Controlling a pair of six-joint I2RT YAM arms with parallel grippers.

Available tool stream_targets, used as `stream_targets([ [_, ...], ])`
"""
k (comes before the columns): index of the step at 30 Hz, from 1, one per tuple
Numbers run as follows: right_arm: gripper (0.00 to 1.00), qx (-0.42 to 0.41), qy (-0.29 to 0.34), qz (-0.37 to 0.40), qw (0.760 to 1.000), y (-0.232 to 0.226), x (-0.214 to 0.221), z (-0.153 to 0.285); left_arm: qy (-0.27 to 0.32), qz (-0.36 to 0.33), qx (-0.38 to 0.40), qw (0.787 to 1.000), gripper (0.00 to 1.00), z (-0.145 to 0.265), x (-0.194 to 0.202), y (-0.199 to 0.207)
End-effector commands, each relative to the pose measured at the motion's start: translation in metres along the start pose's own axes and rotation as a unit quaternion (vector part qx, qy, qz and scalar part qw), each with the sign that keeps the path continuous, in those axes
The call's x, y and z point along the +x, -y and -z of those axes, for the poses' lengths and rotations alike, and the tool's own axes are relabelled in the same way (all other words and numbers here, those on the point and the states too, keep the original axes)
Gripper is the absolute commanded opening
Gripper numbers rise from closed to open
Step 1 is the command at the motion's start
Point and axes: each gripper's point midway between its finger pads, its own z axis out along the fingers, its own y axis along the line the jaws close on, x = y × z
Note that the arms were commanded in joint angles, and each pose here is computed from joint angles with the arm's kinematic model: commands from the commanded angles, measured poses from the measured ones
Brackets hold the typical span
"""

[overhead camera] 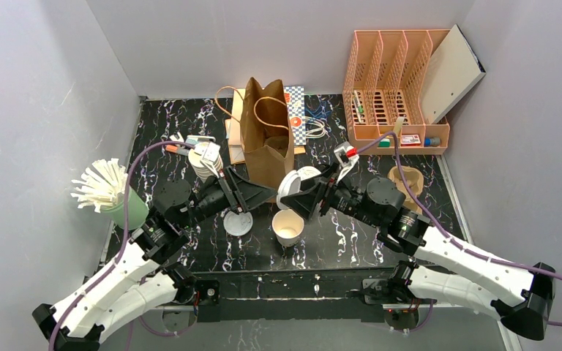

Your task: Pack the takeout coffee

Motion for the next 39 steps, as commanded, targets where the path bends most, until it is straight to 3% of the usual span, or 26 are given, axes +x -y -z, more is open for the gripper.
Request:
stream_targets([
  [1,0.88,0.067,-0.021,0.003,0.998,0.02,0.004,0.007,0.024,-0.053,-0.097,0.994,0.54,0.019,-0.013,-0.023],
  [8,0.88,0.168,-0.16,0.008,0.973,0.054,0.049,0.028,-0.003,-0.071,-0.144,0.987,0.55,0.027,0.003,-0.053],
  [16,0.89,0.187,-0.328,0.005,0.926,0.063,0.102,0.038,-0.036,-0.074,-0.193,0.978,0.55,0.025,0.026,-0.098],
  [32,0.91,0.197,-0.377,0.043,0.904,0.075,0.127,0.018,-0.025,-0.058,-0.24,0.969,0.48,0.03,0.059,-0.173],
  [39,0.98,0.208,-0.376,0.06,0.901,0.079,0.13,0.01,-0.034,-0.052,-0.237,0.969,0.43,0.025,0.072,-0.19],
])
